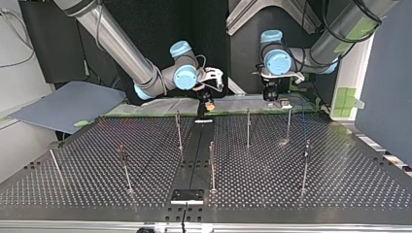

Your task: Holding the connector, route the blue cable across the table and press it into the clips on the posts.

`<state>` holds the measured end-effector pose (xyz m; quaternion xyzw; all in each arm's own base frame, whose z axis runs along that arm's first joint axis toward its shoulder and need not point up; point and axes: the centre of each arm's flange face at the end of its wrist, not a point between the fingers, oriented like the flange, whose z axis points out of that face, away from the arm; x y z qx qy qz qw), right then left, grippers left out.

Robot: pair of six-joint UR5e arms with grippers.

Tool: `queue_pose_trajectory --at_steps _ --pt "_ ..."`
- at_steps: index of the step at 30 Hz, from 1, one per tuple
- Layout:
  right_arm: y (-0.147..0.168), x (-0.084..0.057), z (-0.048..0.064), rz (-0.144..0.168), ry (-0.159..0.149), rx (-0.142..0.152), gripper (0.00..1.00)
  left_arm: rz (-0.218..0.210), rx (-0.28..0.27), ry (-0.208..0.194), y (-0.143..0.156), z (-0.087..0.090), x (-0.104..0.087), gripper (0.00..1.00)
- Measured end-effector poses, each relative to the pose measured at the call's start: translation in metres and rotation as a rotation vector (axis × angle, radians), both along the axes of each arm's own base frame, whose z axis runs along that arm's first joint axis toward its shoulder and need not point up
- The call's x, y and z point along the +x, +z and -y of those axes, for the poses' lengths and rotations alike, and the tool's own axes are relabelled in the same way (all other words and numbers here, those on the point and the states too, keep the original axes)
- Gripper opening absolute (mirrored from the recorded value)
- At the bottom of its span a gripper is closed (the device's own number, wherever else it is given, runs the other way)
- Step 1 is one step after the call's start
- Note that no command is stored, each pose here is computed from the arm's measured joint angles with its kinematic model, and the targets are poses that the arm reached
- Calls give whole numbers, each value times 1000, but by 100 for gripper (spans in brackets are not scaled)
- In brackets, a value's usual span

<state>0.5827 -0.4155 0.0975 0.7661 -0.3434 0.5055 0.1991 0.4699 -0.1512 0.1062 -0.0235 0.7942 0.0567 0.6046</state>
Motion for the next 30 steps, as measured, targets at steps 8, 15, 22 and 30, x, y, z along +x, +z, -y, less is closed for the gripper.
queue_pose_trajectory --at_steps 8,15,22,30 --pt "12 -2 7 4 -8 -14 0 14 -14 -16 6 1 -2 0" --pt "56 -3 18 67 -45 -40 0 111 -71 3 34 5 -3 0" --pt "102 -4 15 117 -49 -78 0 205 -132 23 61 5 -4 0" --pt "116 -6 10 129 -48 -89 0 239 -141 -24 70 15 9 0"
